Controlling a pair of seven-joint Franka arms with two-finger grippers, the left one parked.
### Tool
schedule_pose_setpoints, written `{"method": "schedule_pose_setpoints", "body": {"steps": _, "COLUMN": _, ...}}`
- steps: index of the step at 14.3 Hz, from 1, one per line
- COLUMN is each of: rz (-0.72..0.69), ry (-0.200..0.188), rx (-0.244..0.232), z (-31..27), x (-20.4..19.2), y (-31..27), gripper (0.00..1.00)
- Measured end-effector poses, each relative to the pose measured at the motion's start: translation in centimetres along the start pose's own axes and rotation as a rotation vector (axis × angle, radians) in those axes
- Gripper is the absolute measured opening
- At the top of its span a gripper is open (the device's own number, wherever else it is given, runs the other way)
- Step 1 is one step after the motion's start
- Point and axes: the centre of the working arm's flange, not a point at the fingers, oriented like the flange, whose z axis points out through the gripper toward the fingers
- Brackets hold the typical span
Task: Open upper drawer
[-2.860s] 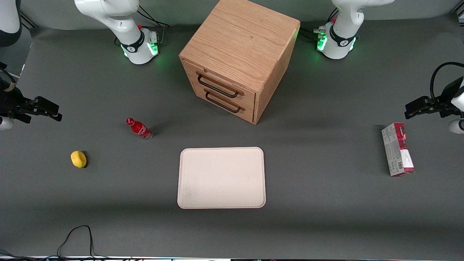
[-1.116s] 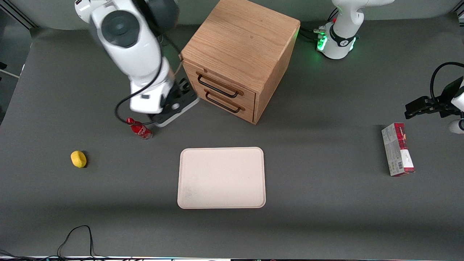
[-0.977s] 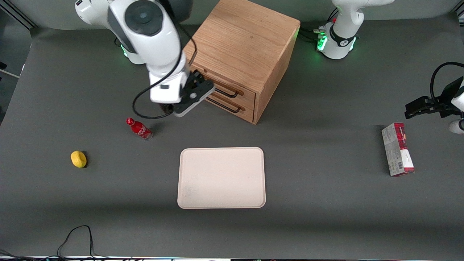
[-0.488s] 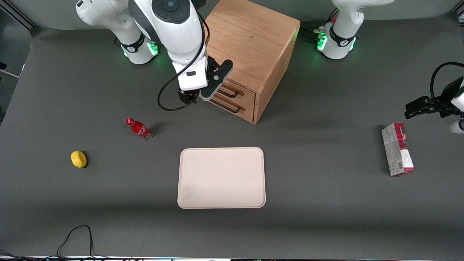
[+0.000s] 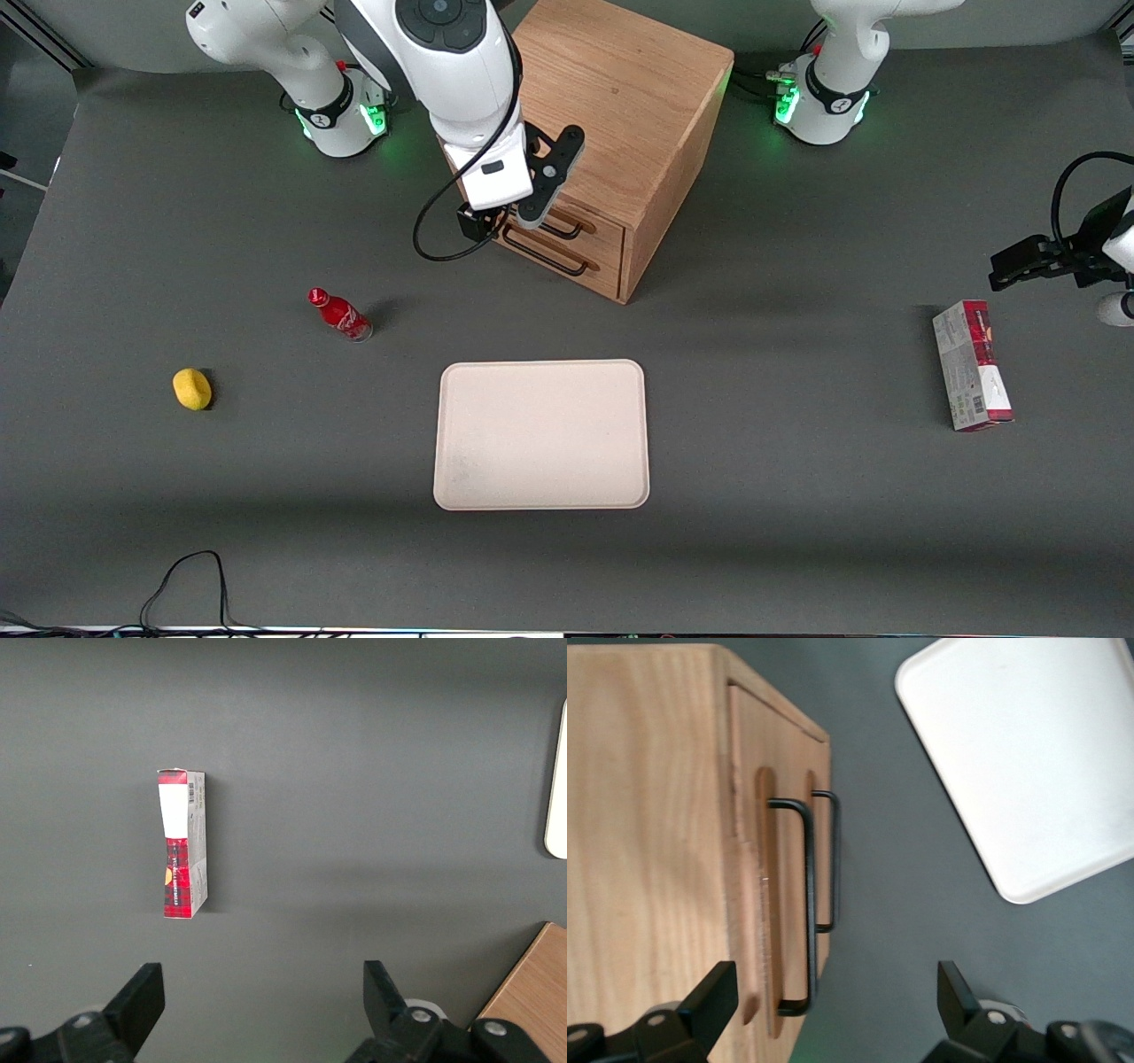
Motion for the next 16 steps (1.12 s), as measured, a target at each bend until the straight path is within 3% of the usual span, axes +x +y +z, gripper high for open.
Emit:
{"method": "schedule_pose_setpoints", "body": {"steps": 5, "rz": 0.003, "ry": 0.003, "rx": 0.018, "z": 0.0, "x": -0.9, "y": 0.3, "gripper": 1.00}}
{"method": "schedule_pose_setpoints", "body": {"steps": 16, "rz": 0.029, "ry": 0.021, "rx": 0.007, "z": 8.3, "x": -1.0, "y": 1.5, "gripper": 1.00}}
